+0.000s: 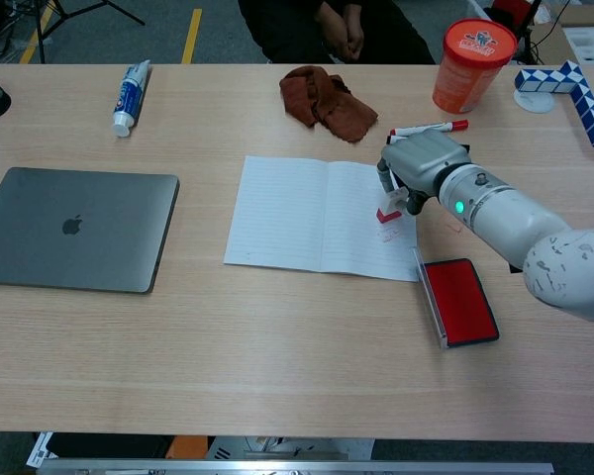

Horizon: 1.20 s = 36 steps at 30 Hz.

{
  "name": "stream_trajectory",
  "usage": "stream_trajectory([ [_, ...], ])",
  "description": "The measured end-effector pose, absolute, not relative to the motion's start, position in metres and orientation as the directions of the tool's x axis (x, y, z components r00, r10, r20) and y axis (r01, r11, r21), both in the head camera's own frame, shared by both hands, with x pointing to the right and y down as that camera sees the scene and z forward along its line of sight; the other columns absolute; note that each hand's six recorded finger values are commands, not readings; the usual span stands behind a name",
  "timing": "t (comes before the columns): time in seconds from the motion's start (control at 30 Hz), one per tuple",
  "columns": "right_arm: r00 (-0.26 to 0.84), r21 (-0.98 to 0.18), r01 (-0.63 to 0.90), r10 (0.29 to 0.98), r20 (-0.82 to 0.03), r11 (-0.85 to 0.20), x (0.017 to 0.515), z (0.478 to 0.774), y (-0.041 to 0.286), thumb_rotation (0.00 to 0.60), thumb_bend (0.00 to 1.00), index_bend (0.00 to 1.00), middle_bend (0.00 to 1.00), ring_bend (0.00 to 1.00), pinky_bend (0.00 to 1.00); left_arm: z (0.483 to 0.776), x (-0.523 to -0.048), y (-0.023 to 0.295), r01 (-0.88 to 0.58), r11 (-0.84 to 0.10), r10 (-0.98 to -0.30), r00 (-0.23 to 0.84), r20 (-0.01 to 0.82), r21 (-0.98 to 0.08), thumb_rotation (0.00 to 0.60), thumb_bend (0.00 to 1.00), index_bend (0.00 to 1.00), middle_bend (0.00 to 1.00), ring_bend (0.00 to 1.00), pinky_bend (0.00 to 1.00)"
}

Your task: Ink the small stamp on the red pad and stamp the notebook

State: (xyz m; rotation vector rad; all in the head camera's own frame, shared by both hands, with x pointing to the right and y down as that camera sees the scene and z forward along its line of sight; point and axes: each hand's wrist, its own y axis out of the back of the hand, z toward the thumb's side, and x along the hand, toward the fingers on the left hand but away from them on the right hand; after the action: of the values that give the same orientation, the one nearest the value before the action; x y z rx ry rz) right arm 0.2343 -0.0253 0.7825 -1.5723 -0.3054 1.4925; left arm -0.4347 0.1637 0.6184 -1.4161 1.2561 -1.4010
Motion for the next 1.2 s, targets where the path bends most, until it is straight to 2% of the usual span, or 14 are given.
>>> stream_trajectory([
  [0.57,0.22,-0.725,-0.421,0.714,-0.665,-0.545,0.231,0.795,-0.025,0.6,0.47,0.85,0.61,0.41,0.37,0.62,-0.437,0.165,-0.125,-0.223,-0.967,-0.095,0.235,-0.967,0.6,0.29,0.0,0.0,0.0,0.02],
  [1.2,0.238,-0.724,-0.448,0.71,-0.662,-0.525,0.222,0.793,-0.018,0.6,0.47,0.87,0.62,0.43,0.37,0.62,-0.44,0.166,-0.125,-0.222,-0.966,-0.103,0.235,-0.967,0.6,0.29,0.0,0.0,0.0,0.02],
])
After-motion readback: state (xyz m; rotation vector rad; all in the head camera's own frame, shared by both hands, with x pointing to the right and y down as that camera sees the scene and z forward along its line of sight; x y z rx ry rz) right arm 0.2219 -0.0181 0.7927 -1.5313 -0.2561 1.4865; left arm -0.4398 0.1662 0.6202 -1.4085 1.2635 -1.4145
